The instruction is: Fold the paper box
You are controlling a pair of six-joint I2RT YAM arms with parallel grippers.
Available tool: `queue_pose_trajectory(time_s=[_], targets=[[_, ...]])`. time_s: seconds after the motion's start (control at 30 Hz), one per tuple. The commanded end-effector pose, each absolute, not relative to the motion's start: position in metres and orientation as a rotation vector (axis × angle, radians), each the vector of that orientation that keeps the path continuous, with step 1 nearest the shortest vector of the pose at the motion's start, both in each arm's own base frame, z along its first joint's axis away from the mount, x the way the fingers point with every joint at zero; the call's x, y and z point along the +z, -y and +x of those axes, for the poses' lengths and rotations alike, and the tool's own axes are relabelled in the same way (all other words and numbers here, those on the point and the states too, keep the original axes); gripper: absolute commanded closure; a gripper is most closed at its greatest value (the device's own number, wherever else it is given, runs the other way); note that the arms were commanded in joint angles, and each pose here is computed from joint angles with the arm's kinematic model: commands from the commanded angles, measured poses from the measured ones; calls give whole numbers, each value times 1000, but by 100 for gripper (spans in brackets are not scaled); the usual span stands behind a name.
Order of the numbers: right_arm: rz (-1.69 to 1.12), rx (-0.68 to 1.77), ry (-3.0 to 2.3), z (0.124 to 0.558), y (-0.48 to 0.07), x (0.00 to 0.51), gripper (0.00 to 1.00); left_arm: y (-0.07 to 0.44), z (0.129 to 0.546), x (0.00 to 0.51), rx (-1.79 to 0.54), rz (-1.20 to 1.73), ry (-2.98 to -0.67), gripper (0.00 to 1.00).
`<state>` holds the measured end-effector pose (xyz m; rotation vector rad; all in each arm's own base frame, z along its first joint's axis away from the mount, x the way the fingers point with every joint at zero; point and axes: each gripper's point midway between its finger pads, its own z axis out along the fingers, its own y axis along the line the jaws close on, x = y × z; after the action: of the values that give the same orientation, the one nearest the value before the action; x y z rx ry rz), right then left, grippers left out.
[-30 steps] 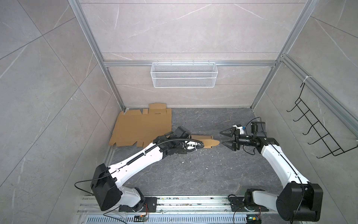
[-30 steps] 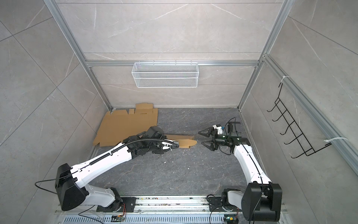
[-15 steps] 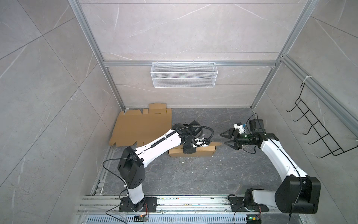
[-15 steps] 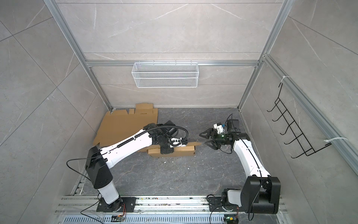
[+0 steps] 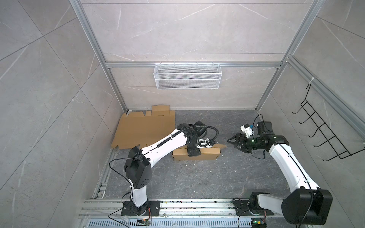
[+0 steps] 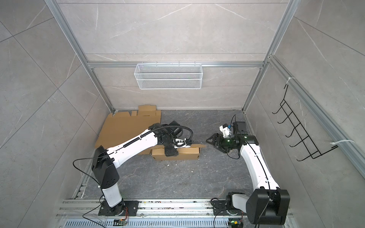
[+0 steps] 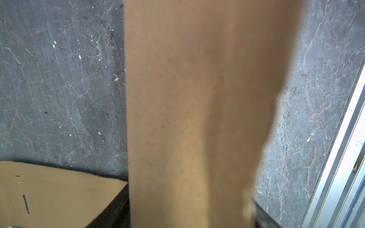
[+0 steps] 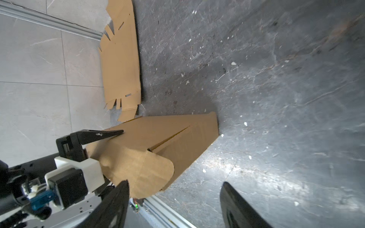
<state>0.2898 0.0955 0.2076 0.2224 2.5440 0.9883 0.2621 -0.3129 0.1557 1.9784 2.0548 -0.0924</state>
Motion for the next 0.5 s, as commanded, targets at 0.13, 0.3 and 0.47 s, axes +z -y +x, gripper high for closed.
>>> queue_pose_trajectory(time_s=[0.13, 0.3, 0.47], targets=[[-185, 586, -2492, 268, -94, 234, 27, 309, 277, 169, -128, 1952, -2031, 34], [-577, 242, -2435, 255, -90, 236, 27, 310, 278, 172, -175, 1949, -2031, 33], [-794, 252, -2441, 255, -110, 233, 38, 310, 278, 170, -186, 1963, -2028, 33]])
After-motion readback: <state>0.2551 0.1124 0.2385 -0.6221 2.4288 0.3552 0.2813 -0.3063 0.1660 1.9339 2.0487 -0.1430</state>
